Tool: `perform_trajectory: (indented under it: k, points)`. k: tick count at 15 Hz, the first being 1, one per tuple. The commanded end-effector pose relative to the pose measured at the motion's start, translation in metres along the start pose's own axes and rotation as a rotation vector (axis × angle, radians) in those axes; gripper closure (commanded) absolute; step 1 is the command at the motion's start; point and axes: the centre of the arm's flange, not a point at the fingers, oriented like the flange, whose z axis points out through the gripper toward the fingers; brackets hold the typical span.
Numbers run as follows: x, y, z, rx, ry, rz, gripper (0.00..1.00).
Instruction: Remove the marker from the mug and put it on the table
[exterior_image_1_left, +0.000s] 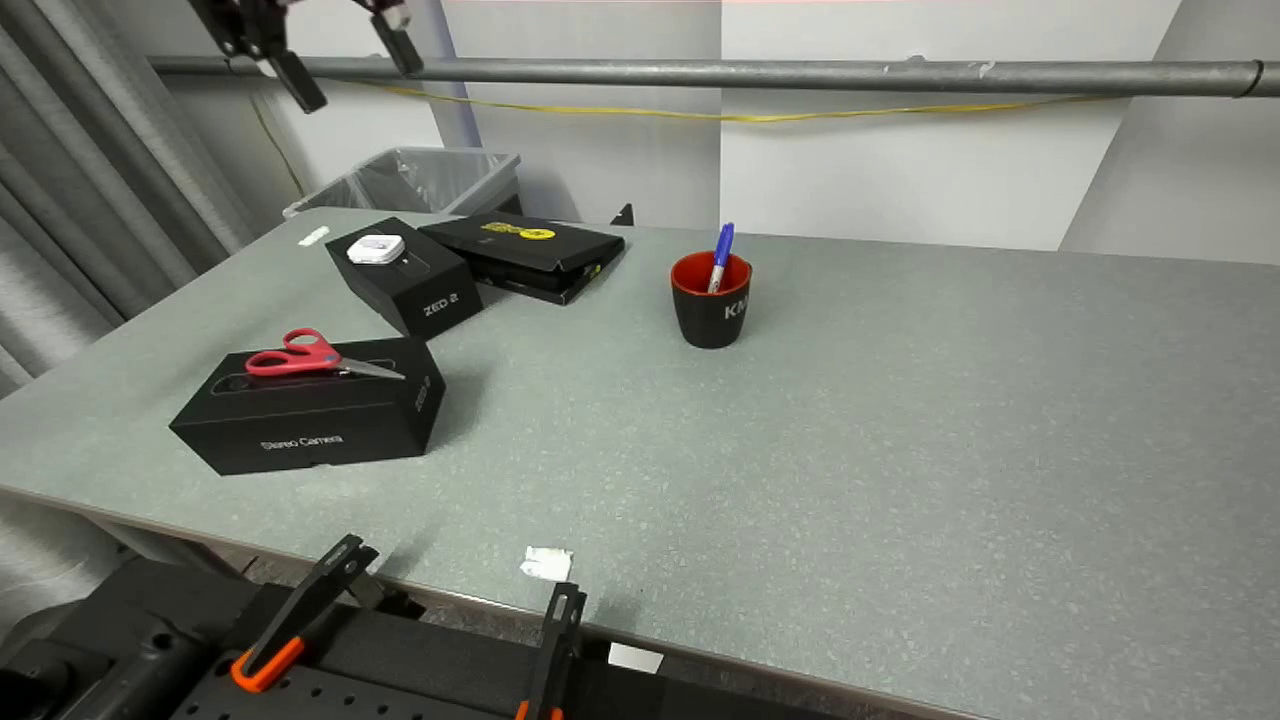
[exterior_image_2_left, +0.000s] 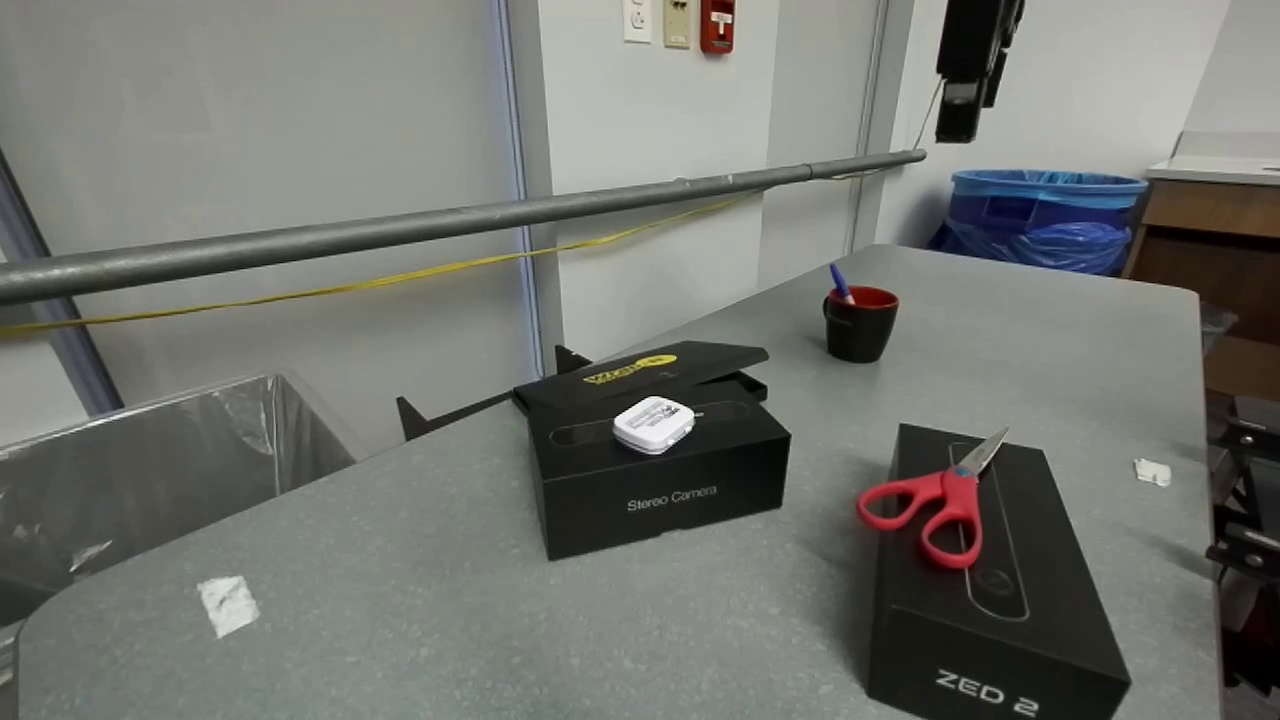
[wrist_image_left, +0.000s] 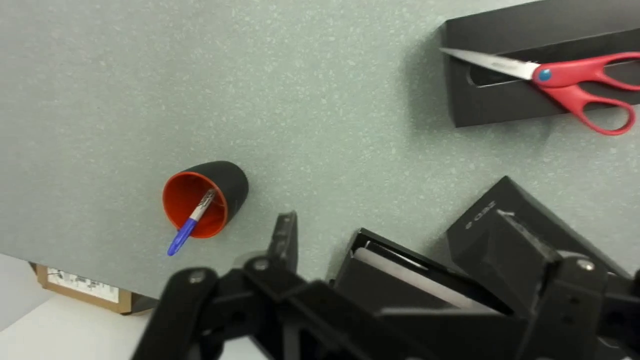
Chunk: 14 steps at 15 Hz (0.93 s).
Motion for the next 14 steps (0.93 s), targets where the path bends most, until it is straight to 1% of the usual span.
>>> perform_trajectory:
  k: [1, 3, 5, 6, 7, 8, 12, 13, 14]
  points:
    - [0.018, 0.049, 0.046, -0.017, 0.074, 0.046, 0.0]
    - [0.026, 0.079, 0.068, 0.009, 0.113, 0.104, 0.0]
    - [0.028, 0.104, 0.078, 0.052, 0.12, 0.176, 0.0]
    - [0.023, 0.088, 0.068, 0.028, 0.095, 0.138, 0.0]
    - [0.023, 0.096, 0.074, 0.031, 0.089, 0.15, 0.0]
    - [0.023, 0.098, 0.076, 0.031, 0.085, 0.151, 0.0]
    - [0.024, 0.088, 0.073, 0.031, 0.091, 0.132, 0.0]
    - [0.029, 0.087, 0.082, 0.003, 0.109, 0.152, 0.0]
    - [0.034, 0.095, 0.091, -0.014, 0.124, 0.188, 0.0]
